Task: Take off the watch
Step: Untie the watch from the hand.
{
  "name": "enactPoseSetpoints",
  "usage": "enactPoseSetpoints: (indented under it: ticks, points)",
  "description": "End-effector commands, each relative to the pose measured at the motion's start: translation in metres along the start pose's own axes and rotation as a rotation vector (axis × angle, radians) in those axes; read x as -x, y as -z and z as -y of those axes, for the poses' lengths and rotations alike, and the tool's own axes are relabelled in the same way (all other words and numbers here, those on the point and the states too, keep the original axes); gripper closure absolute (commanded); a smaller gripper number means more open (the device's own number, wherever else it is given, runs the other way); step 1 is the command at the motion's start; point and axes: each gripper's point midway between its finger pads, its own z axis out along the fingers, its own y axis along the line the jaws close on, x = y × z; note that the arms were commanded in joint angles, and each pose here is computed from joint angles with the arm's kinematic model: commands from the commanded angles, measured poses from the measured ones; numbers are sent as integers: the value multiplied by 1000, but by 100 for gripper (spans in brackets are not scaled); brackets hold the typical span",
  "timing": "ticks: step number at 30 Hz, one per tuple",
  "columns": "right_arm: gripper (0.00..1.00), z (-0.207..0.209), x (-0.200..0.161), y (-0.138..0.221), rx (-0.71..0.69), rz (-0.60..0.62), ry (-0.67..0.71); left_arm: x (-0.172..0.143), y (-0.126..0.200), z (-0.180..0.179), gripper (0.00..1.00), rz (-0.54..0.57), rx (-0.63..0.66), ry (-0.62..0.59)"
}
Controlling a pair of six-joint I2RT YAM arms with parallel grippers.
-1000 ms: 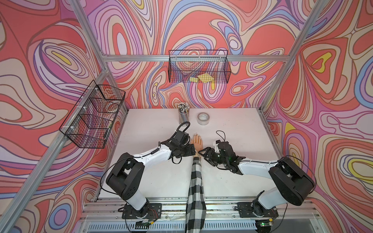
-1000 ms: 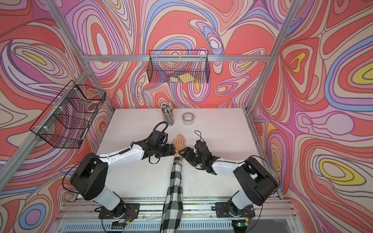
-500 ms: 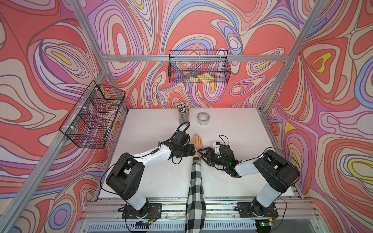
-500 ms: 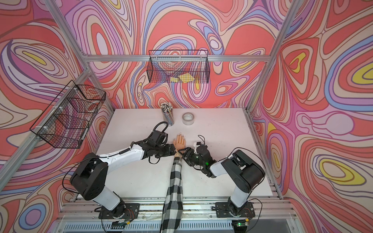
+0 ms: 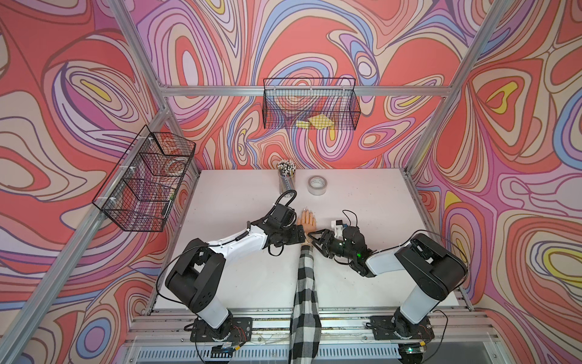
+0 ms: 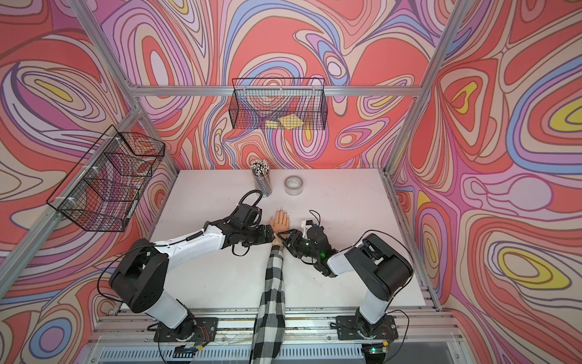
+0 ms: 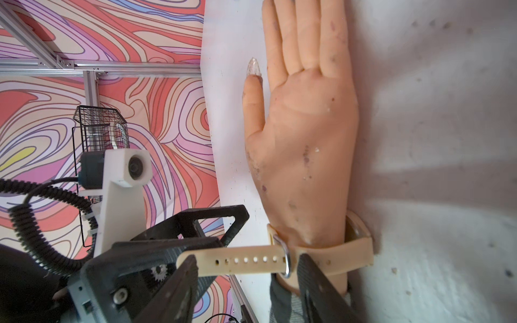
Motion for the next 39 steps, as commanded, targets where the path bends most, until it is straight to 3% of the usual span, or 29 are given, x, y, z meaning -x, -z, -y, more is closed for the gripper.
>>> enactPoseSetpoints:
  ticks: [1,18,29,39]
  points:
    - [43,-8,2,-5,26,-13,11,-3,1,-1,16,-2,5,-2]
    - [47,-34,-1,-13,89,-60,17,-2,5,-3,16,13,10,-4]
    - [46,6,1,7,-62,5,19,-5,3,-5,16,7,13,-4]
    - [47,7,1,-4,-55,-18,20,-5,4,-5,16,10,11,-2]
